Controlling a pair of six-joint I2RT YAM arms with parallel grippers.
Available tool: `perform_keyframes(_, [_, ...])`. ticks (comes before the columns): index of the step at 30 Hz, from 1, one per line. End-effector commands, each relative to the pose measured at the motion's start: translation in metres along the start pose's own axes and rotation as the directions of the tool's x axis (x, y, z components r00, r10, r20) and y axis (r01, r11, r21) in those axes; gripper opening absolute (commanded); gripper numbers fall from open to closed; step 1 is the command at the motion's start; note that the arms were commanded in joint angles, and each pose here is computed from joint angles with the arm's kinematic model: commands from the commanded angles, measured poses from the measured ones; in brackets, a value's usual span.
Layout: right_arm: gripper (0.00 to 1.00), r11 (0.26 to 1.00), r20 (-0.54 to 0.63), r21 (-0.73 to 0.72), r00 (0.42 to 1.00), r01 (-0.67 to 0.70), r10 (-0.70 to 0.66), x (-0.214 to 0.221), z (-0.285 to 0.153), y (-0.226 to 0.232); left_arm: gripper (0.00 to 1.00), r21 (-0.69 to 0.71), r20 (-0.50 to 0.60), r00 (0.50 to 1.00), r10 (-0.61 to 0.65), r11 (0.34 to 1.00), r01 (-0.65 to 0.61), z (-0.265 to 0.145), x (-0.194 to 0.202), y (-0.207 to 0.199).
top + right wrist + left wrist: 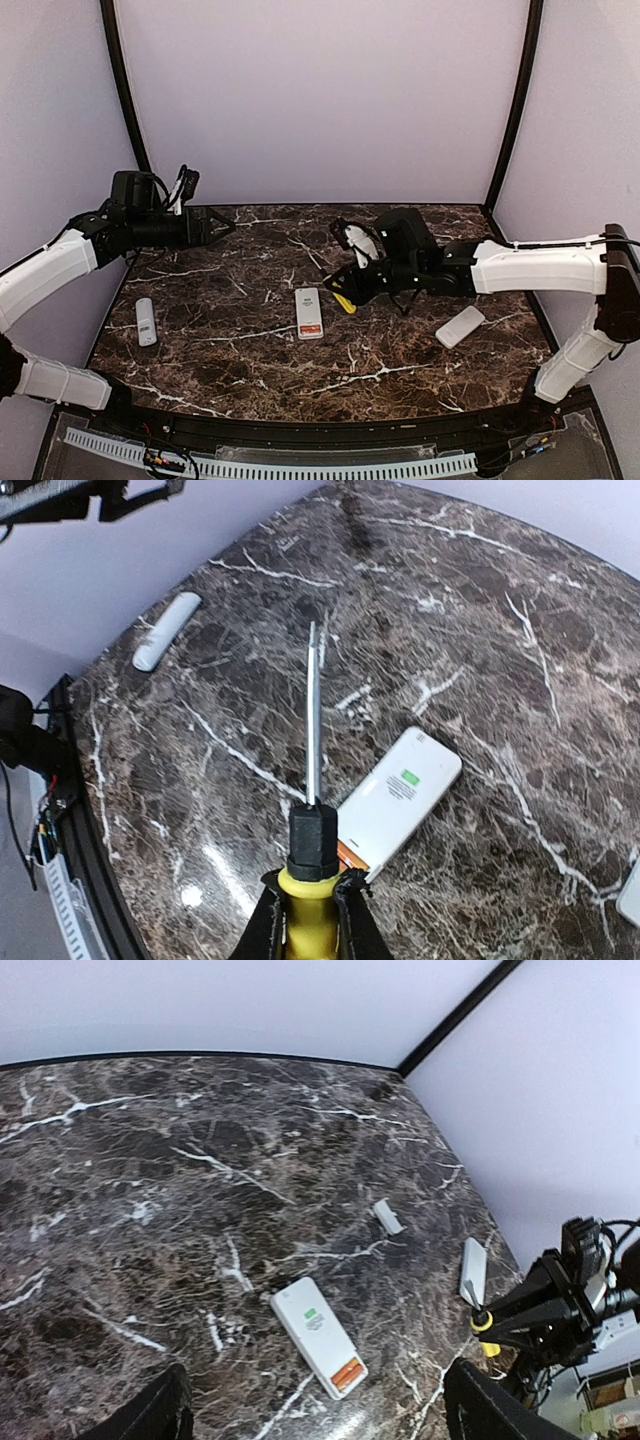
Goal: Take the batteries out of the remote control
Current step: Pick up the screwdriver from the center of the board, then pass from the right arm to the left
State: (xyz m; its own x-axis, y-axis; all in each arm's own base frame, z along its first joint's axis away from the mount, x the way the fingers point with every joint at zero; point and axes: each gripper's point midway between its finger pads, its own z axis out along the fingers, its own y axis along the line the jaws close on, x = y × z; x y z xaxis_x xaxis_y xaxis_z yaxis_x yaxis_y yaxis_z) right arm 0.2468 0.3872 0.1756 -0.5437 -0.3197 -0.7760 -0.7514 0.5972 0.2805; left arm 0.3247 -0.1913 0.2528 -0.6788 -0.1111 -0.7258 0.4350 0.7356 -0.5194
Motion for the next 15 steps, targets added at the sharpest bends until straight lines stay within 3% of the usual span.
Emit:
perform_keyframes(1, [0.0,0.981,0.122,-0.191,0.993,0.035,-0.012,-0.049,-0.021,0.036,0.86,0.221,-0.021,1.0,0.022,0.975,-0.017,-0.002,0.008,-0.053])
perform_keyframes(8, [0.0,0.903,0.124,-0.422,0.992,0.077,-0.027,-0.069,-0.04,0.083,0.88,0.441,-0.058,0.997,0.046,0.897,-0.016,-0.005,0.021,-0.107])
perform_keyframes(15, [0.0,0.851,0.142,-0.516,0.99,0.095,-0.024,-0.081,-0.048,0.102,0.9,0.487,-0.094,0.992,0.084,0.873,-0.028,0.005,0.033,-0.125])
